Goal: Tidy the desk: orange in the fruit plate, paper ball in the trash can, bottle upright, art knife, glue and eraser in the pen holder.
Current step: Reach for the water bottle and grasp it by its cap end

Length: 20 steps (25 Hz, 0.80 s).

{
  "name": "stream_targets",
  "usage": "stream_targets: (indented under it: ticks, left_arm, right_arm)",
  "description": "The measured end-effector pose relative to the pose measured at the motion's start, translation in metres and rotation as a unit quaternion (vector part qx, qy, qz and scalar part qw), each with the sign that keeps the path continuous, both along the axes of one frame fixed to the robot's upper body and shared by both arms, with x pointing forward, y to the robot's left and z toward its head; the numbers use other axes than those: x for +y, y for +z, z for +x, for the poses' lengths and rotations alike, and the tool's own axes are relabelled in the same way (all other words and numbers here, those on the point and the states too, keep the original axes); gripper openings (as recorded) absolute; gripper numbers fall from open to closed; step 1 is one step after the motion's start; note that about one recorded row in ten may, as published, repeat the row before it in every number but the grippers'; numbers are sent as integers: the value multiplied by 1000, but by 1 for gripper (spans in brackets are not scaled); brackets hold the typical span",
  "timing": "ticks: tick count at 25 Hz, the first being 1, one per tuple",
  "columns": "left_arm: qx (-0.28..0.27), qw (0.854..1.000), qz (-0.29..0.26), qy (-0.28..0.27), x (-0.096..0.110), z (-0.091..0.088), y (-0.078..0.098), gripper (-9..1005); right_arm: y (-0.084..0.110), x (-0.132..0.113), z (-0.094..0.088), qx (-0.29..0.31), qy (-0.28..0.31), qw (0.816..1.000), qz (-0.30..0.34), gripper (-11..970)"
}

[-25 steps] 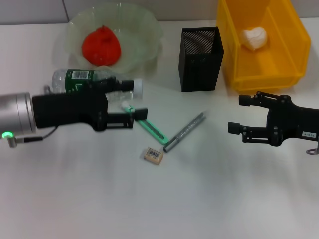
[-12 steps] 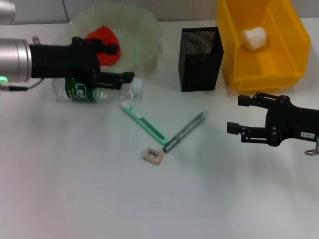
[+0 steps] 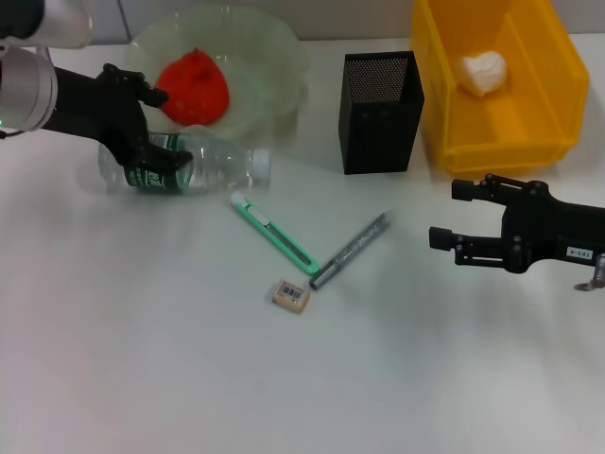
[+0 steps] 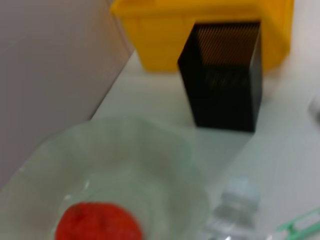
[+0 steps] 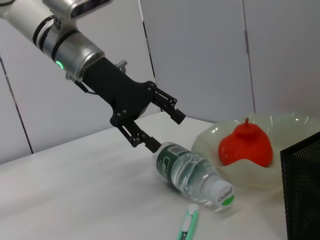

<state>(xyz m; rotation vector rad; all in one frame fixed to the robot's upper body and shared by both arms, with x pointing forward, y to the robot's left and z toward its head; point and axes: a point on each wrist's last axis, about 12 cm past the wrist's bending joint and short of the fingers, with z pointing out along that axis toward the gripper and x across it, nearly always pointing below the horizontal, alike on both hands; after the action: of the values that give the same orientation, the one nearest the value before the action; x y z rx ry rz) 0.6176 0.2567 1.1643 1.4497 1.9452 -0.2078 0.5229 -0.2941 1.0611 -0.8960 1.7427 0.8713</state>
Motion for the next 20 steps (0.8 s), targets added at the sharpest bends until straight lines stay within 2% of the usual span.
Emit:
stream_targets:
  ticks: [4, 8, 16, 20]
  left_arm:
    - [-17, 998, 55, 12, 0, 7, -2, 860]
    - [-26, 996, 90, 16, -4, 13, -10, 860]
    - [-7, 993, 118, 11, -7, 15, -26, 859]
    - [-7, 992, 130, 7, -9, 15, -28, 860]
  right_arm:
    - [1, 0, 1, 3, -3, 1000, 3, 828]
    - [1, 0, 2, 5, -6, 1000, 3, 828]
    - [1, 0, 3, 4, -9, 1000, 2, 827]
    - [1, 0, 3, 4, -9, 1000, 2, 827]
